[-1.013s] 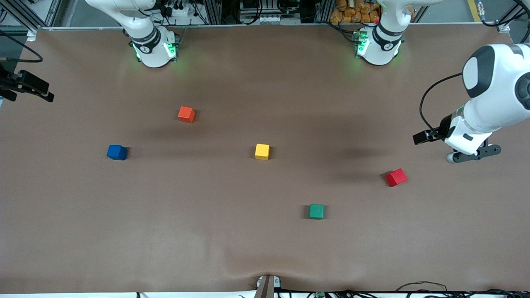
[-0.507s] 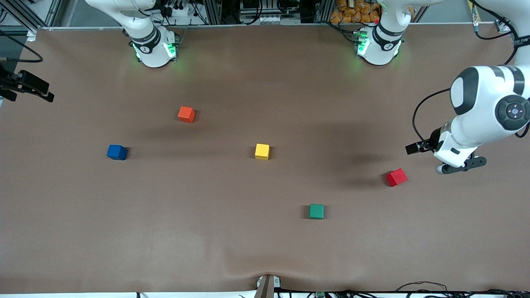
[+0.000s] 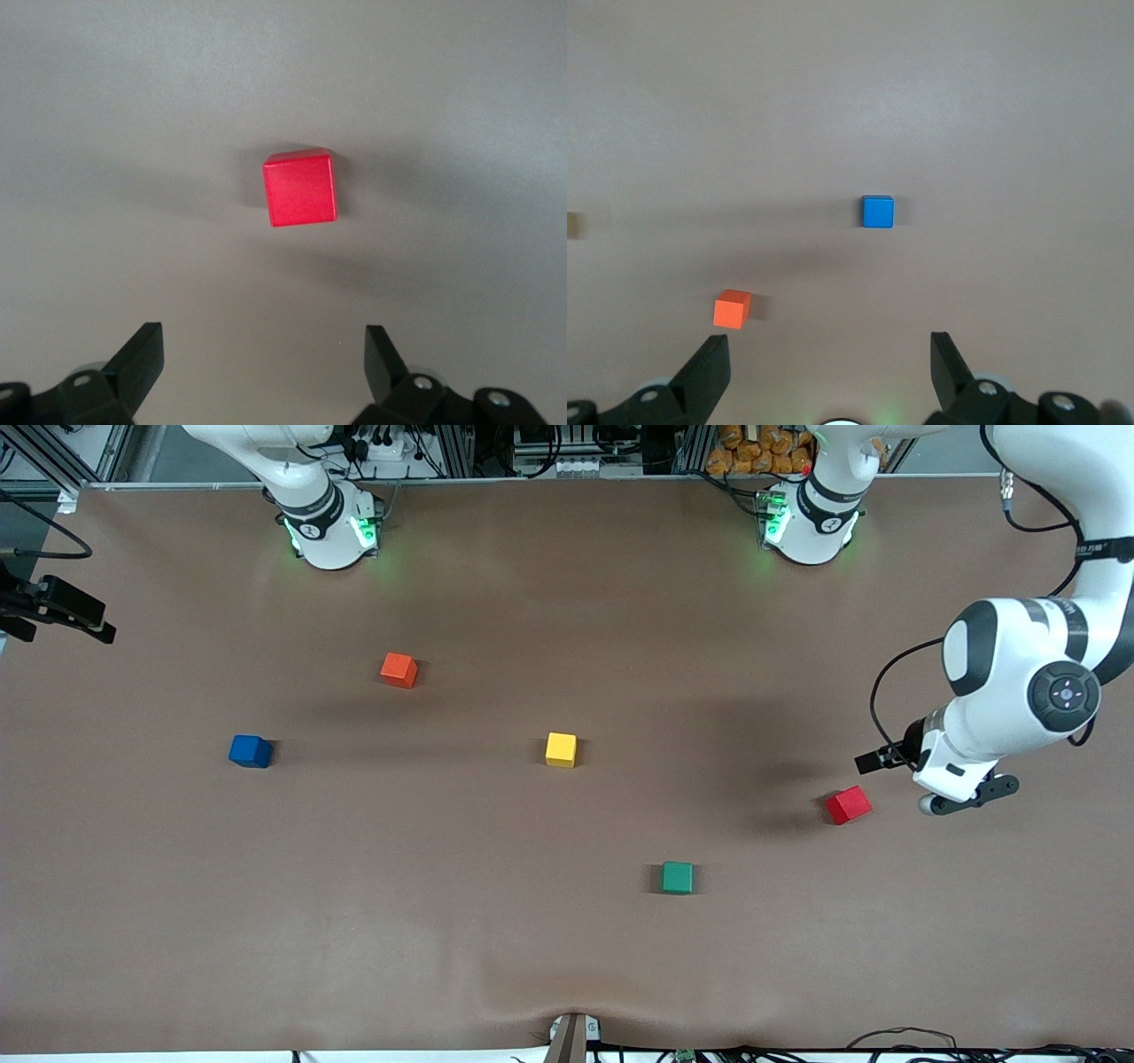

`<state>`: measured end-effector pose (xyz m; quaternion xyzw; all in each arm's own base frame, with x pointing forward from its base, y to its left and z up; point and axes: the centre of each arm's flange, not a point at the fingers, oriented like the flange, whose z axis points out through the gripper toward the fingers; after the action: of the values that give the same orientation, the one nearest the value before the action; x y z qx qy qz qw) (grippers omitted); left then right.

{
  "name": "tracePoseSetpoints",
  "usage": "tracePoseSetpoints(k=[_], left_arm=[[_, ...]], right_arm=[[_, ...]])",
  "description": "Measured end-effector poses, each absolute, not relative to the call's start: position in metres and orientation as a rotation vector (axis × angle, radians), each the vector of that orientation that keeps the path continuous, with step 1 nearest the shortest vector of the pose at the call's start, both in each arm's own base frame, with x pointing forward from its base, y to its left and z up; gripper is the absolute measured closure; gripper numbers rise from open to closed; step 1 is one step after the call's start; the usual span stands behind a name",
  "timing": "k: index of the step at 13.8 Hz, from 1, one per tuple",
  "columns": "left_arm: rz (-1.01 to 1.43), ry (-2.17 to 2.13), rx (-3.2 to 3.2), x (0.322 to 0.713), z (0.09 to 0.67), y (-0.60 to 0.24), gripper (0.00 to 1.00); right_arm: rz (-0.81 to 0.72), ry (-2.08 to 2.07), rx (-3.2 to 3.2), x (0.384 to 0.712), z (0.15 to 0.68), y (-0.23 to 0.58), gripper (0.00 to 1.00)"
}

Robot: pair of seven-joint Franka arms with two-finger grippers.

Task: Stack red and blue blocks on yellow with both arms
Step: 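Move the left gripper down toward the red cube, then close the left gripper on the red cube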

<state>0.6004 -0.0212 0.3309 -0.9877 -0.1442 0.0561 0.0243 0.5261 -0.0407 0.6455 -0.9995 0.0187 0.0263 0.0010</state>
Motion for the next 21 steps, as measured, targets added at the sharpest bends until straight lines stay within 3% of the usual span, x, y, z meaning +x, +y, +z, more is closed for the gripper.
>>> tracePoseSetpoints(k=[21], left_arm=[[0.039, -0.556, -3.096, 0.625, 0.227, -0.009, 0.0]], right_arm=[[0.083, 0.061, -3.138, 0.526, 0.645, -0.041, 0.0]])
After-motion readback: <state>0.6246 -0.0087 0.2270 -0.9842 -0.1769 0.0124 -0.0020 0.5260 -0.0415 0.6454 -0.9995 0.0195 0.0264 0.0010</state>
